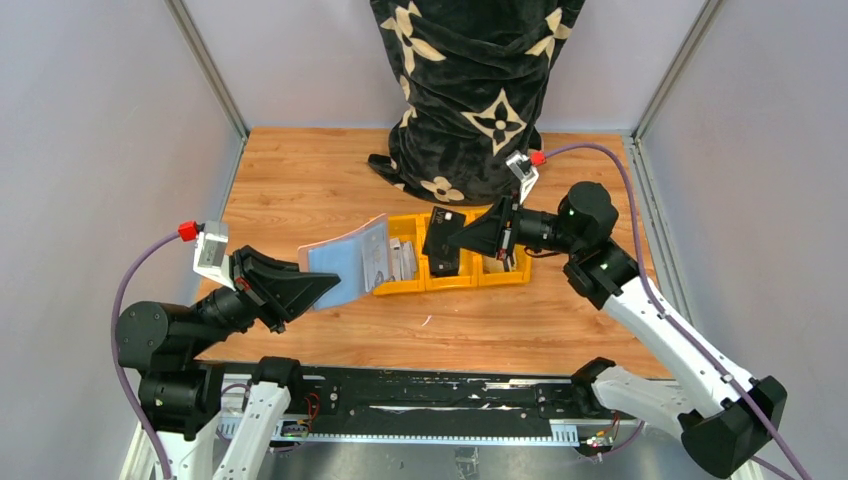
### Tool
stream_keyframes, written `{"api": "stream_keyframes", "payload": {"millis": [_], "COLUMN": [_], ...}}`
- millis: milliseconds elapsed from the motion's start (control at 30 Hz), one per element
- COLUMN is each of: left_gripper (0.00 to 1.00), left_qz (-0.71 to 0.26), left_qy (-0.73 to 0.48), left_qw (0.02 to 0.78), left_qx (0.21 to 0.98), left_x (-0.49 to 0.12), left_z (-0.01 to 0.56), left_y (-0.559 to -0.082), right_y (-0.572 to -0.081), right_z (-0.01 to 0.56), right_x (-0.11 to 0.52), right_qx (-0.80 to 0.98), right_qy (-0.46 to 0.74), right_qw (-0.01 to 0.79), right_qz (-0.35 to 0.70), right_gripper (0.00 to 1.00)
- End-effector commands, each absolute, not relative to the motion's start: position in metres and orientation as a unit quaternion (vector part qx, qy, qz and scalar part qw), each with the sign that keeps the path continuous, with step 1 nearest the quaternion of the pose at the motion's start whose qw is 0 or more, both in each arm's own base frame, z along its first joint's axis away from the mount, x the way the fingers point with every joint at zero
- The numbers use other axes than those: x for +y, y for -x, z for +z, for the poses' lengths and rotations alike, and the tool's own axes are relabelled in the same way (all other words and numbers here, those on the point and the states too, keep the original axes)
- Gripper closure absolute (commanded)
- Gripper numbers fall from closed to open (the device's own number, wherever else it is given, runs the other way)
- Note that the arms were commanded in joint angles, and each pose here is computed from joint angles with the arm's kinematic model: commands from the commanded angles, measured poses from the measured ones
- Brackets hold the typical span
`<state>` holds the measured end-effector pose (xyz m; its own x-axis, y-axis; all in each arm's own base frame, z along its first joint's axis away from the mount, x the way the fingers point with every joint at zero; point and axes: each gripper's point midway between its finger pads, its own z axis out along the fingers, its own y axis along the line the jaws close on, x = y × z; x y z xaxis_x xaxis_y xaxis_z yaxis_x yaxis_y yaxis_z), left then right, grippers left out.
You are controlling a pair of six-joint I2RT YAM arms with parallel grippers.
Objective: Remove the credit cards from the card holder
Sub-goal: Place the credit card in the storage box.
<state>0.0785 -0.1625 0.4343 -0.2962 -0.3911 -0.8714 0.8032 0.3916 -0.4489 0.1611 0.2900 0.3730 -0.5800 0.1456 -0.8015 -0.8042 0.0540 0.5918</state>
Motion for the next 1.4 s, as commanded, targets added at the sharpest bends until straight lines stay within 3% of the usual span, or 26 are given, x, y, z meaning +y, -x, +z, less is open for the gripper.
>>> {"api": "stream_keyframes", "payload": {"millis": [0,400,800,1100,1300,1367], "left_gripper": [1.0,1.0,1.0,1.0,1.0,1.0], "left_qz": [-0.503,-0.506,-0.511,-0.513,-0.518,-0.518], "left_qy": [-0.196,-0.201,-0.206,-0.206,-0.208,-0.209], "left_qw": [0.589,0.594,0.598,0.598,0.6,0.601], "left_qx": [0.601,0.592,0.582,0.58,0.573,0.571], "left_x": [-0.161,-0.161,-0.161,-0.161,-0.162,-0.162], "left_z": [0.439,0.444,0.449,0.45,0.456,0.457], "left_y": [-0.077,-0.067,-0.055,-0.052,-0.048,-0.048], "right_y": [-0.206,-0.289,-0.33,-0.332,-0.331,-0.33], "right_z": [0.283,0.165,0.097,0.085,0.089,0.095], "right_x": [0.258,0.248,0.285,0.301,0.292,0.289], "right_qx": [0.775,0.894,0.926,0.928,0.933,0.934], "right_qy": [0.198,0.149,0.157,0.153,0.137,0.136], "right_qw": [0.36,0.301,0.226,0.23,0.248,0.255], "right_qz": [0.48,0.298,0.257,0.251,0.221,0.21], "right_gripper": [1.0,1.0,1.0,1.0,0.68,0.63]}}
